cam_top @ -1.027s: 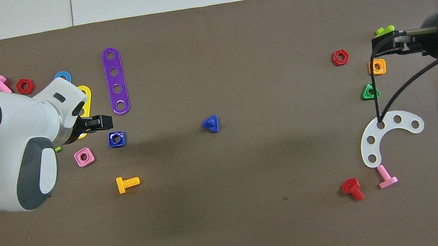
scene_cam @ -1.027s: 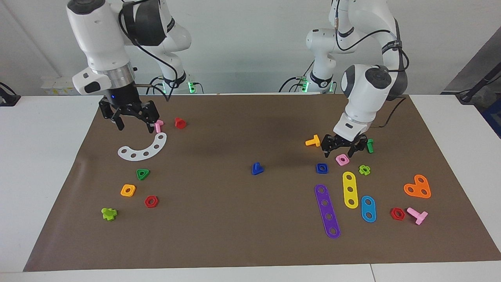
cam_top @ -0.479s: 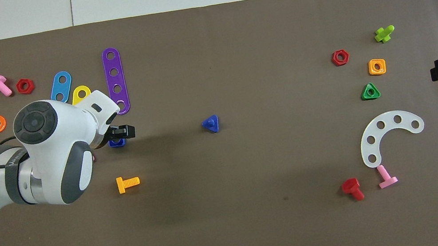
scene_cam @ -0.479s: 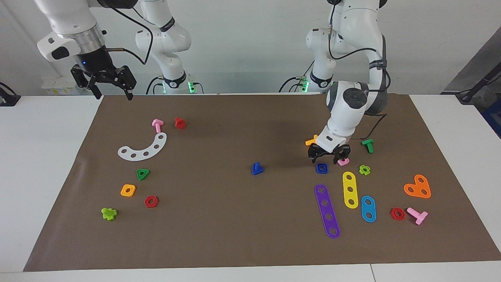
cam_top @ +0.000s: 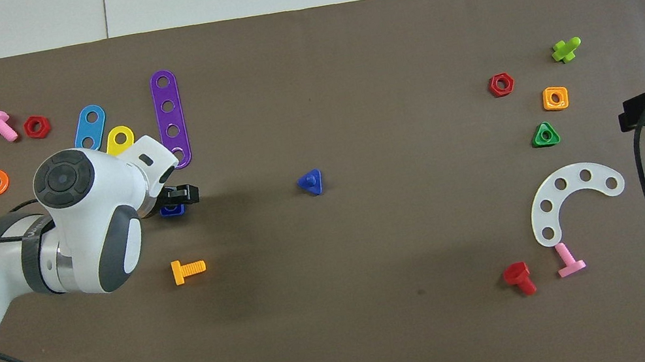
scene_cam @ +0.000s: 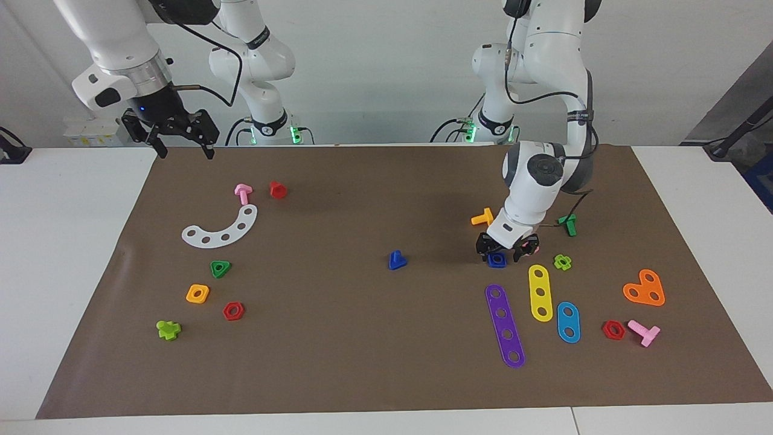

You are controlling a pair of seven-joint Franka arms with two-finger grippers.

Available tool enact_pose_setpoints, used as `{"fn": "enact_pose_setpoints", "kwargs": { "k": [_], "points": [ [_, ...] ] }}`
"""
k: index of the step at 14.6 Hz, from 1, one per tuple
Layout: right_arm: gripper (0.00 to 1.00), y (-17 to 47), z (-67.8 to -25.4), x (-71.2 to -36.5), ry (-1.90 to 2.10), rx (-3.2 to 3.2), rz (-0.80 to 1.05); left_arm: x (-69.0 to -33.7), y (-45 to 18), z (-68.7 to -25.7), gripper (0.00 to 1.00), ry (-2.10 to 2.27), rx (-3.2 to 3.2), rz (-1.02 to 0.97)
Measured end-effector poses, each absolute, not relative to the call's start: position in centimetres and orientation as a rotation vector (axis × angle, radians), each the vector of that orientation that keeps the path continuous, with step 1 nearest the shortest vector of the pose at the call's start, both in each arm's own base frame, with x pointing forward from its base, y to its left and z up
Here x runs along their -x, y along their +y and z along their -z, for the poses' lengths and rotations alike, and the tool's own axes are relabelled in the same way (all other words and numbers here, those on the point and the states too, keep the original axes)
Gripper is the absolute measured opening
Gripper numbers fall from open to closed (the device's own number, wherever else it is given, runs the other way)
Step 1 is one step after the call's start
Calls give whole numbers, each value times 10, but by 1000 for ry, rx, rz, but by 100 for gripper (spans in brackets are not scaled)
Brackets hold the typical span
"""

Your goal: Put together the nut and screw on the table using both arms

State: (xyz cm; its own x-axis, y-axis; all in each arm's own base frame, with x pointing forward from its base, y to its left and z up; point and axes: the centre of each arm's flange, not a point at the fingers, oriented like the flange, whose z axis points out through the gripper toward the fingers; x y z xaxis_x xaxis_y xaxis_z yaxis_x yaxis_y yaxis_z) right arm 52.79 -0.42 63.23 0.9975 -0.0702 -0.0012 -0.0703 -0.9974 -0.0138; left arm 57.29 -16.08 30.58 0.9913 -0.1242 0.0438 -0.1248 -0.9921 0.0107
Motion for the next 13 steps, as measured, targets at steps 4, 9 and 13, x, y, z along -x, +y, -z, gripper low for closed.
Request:
{"fn": "enact_pose_setpoints", "kwargs": {
  "k": [4,9,13],
  "points": [
    [100,-4,-633,-527,110,3126,1,-569,-160,-292,84,-196,-3120,-73],
    [100,-6,-636,-527,82,3161,1,-567,-159,-288,78,-194,-3121,-70],
    [100,-5,-645,-523,80,3162,-17,-567,-160,-288,78,-197,-3122,-70]
  ]
}}
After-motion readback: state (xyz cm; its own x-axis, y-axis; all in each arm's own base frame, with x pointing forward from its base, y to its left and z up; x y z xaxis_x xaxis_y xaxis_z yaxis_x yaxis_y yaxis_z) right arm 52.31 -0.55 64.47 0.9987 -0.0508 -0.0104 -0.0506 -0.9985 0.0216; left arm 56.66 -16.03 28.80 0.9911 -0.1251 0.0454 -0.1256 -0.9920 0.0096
